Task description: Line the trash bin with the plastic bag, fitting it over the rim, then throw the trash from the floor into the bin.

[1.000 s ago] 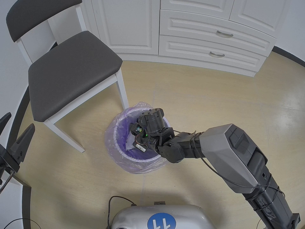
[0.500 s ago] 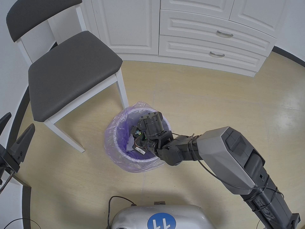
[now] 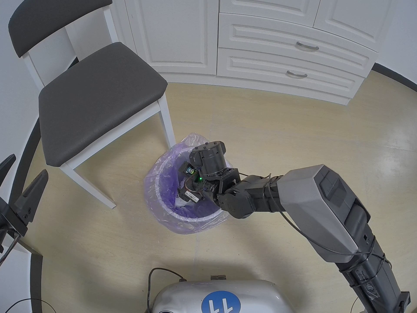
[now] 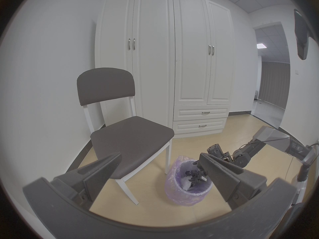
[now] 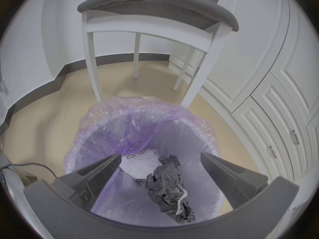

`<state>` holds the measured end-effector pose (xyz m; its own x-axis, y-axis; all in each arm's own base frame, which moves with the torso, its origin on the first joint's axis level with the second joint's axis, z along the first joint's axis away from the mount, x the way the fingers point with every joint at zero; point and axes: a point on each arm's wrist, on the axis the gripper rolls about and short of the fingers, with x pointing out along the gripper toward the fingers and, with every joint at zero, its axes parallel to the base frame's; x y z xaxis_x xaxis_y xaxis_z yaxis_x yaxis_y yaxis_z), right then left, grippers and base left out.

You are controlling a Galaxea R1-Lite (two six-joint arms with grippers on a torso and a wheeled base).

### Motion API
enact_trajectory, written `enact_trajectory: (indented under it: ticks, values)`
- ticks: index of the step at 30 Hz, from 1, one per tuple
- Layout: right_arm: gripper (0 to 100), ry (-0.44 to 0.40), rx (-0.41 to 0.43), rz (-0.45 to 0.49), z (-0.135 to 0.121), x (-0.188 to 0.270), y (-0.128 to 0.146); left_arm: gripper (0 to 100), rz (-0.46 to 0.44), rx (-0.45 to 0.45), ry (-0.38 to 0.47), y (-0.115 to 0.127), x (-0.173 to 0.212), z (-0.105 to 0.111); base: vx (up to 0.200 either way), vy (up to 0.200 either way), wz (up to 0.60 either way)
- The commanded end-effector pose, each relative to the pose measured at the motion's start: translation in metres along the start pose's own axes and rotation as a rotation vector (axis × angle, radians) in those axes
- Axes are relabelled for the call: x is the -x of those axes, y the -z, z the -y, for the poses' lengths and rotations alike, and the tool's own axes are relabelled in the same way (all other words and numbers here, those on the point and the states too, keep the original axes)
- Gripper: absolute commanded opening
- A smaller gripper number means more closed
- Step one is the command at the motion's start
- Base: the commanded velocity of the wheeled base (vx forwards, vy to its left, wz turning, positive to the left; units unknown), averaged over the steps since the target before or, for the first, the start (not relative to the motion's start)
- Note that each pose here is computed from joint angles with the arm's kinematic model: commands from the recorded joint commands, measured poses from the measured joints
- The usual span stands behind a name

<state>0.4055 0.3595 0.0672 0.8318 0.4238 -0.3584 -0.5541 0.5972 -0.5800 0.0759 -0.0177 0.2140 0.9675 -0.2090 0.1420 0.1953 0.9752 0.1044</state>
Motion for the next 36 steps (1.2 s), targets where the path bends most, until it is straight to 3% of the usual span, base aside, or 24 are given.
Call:
enact_trajectory:
  ticks: [1,4,9,11,12,15,19,22,24,26,30,36]
  values:
    - [100,0.020,-0.007,0.031,0.012,0.014,-0.018,100,-0.001,0.000,0.000,0.000,0.000,0.000,0.000,0.000,0.00]
    - [100,0.022,-0.001,0.002,0.025,0.033,-0.032,100,-0.011,-0.001,0.008,0.003,0.000,0.001,0.000,0.000,0.00]
    - [100,-0.009,0.021,-0.198,0.038,0.079,-0.024,100,-0.050,0.000,0.018,0.010,-0.004,0.002,0.000,0.000,0.00]
    - [100,-0.009,0.021,-0.198,0.038,0.079,-0.024,100,-0.050,0.000,0.018,0.010,-0.004,0.002,0.000,0.000,0.00]
    - [100,-0.004,-0.059,-0.240,0.044,0.103,-0.018,100,-0.090,0.002,0.064,0.019,-0.008,0.004,0.000,0.000,0.00]
    - [100,0.002,-0.158,-0.277,0.052,0.130,-0.009,100,-0.148,0.017,0.122,0.030,-0.012,0.007,0.000,0.000,0.00]
    - [100,0.017,-0.267,-0.308,0.060,0.154,0.002,100,-0.218,0.028,0.132,0.042,-0.019,0.008,0.000,0.000,0.00]
    - [100,0.042,-0.406,-0.338,0.068,0.184,0.017,100,-0.294,0.072,0.133,0.054,-0.027,0.010,0.000,0.000,0.00]
    - [100,0.050,-0.437,-0.334,0.071,0.190,0.019,100,-0.310,0.082,0.133,0.056,-0.029,0.010,0.000,0.000,0.00]
    - [100,0.089,-0.526,-0.319,0.079,0.207,0.030,100,-0.363,0.111,0.131,0.063,-0.035,0.011,0.000,0.000,0.00]
    - [100,0.144,-0.583,-0.283,0.086,0.225,0.049,100,-0.429,0.129,0.130,0.073,-0.043,0.013,0.000,0.000,0.00]
    - [100,0.290,-0.673,-0.027,0.083,0.257,0.089,100,-0.604,0.203,0.125,0.100,-0.066,0.019,0.000,0.000,0.00]
